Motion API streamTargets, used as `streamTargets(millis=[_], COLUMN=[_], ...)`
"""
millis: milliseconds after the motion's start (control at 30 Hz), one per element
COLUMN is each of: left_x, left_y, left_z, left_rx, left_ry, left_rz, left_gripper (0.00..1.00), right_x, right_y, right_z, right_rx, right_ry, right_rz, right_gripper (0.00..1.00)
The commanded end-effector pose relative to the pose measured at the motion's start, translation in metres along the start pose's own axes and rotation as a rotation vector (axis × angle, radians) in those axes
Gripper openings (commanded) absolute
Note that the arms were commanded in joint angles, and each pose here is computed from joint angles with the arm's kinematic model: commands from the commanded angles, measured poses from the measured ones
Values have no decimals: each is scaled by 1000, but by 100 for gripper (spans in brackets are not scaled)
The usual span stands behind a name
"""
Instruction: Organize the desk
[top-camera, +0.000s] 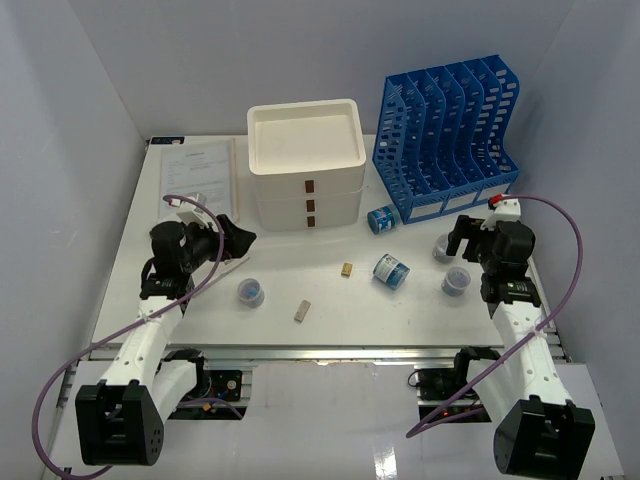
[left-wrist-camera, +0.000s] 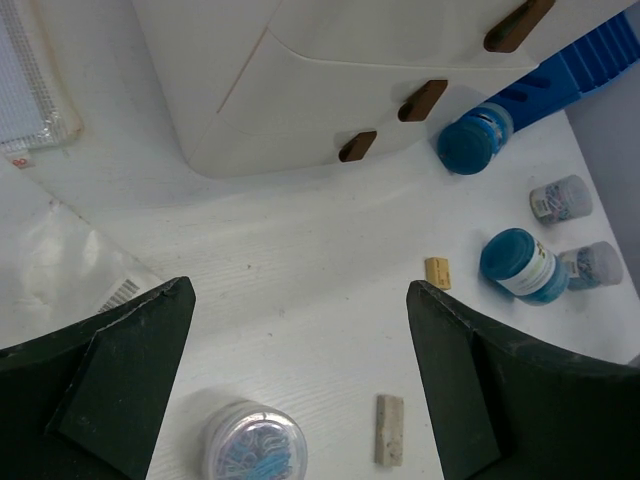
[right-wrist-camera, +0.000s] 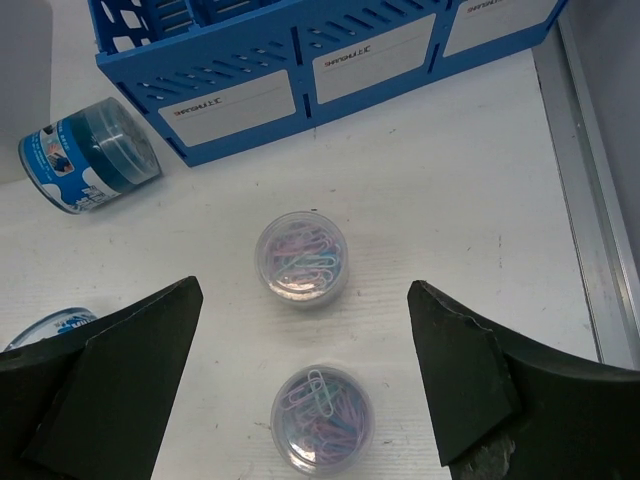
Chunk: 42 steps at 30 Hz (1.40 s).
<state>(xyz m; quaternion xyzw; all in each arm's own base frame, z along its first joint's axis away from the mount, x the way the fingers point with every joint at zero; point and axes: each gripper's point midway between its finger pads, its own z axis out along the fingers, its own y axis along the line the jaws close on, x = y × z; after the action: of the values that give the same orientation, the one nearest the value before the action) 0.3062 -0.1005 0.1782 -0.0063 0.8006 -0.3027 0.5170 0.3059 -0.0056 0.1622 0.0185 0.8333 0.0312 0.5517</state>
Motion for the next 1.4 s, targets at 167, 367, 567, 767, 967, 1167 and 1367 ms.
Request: streamTargets(millis=[167, 367, 567, 767, 967, 1167, 1367], left_x=[-22, -24, -48, -55, -61, -60, -63], left_y=[-68, -97, -98, -111, -128, -125, -116], left_z=[-12, 22, 65, 105, 136, 147, 155], left_rx=[246, 257, 110, 54, -28, -193, -306], left_ry=[-18, 34, -19, -10, -42, -50, -55], left_rz=[-253, -274, -168, -94, -24, 17, 38], left_gripper=[98, 90, 86, 77, 73, 72, 72], right_x=[-3, 9, 4, 14, 19, 19, 19], right_y=[89, 124, 132, 132, 130, 129, 130], right_z=[-38, -60, -61, -66, -67, -67, -69], right_rx=[-615, -922, -1005, -1056, -1077, -1086, -1098], right_ry=[-71, -17, -17, -38, -37, -40, -41], right_rz=[-408, -414, -333, -319, -285, -274, -265], right_gripper=[90, 90, 90, 91, 91, 91, 91])
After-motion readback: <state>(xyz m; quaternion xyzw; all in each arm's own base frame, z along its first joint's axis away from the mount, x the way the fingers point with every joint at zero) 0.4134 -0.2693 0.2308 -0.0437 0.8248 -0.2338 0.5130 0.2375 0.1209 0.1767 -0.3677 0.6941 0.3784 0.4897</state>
